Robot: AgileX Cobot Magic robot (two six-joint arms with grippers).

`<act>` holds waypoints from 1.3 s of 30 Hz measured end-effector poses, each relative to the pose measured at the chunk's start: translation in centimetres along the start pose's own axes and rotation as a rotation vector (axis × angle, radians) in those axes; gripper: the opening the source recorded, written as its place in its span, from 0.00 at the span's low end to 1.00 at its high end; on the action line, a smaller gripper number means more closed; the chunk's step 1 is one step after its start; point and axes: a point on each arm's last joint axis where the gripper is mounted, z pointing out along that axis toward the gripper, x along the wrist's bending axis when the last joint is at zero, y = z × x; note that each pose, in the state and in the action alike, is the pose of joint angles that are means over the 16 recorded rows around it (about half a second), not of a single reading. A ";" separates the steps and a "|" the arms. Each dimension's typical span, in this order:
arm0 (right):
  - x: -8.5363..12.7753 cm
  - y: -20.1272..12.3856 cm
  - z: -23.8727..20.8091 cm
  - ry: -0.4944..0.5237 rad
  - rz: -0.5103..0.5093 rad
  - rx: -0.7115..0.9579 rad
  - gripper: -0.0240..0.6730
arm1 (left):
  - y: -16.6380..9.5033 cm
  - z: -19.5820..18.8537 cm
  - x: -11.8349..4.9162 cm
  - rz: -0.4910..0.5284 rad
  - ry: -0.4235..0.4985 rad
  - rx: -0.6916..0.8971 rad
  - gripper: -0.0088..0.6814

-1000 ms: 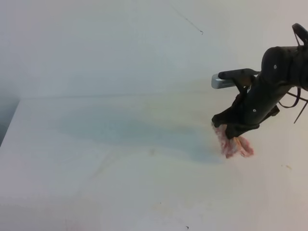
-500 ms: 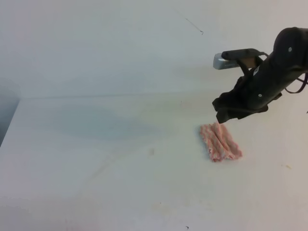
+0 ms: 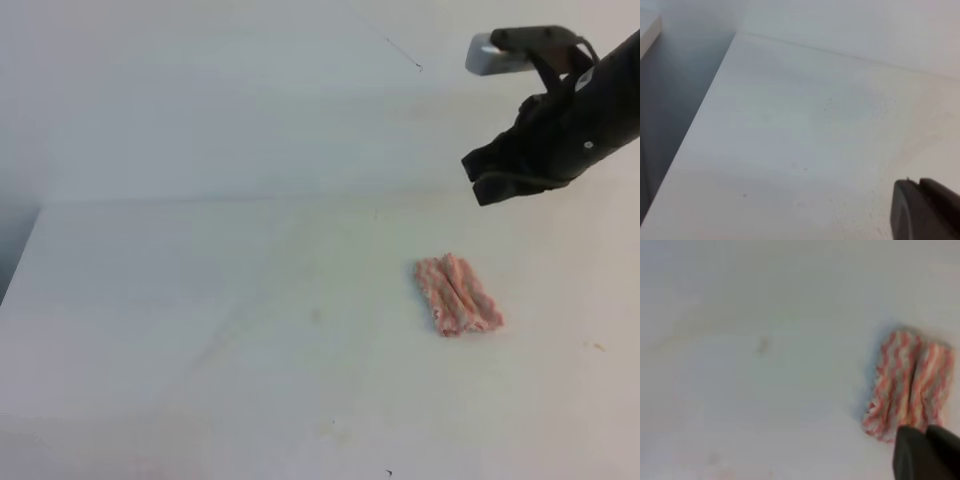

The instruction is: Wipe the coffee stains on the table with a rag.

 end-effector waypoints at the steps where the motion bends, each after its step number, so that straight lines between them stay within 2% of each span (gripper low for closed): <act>1: 0.2 -0.1 -0.8 -0.002 -0.004 -0.013 0.18 | 0.0 0.0 0.0 0.000 0.000 0.000 0.01; 4: 0.7 -0.6 -3.6 -0.020 -0.009 -0.058 0.09 | -0.2 0.1 0.1 0.000 0.002 0.005 0.01; 7: 1.1 -1.8 -6.4 -0.050 -0.003 -0.113 0.05 | -0.3 0.1 0.1 0.000 0.003 0.007 0.01; 19: 2.0 -10.4 -14.7 -0.176 0.039 -0.312 0.03 | -0.5 0.2 0.2 -0.001 0.005 0.013 0.01; 28: 2.4 -14.7 -17.5 -0.210 0.032 -0.404 0.03 | -0.4 0.1 0.1 -0.001 0.004 0.011 0.01; 39: 2.5 -15.4 -18.2 -0.211 0.036 -0.422 0.03 | 0.0 0.0 0.0 0.000 0.000 0.000 0.01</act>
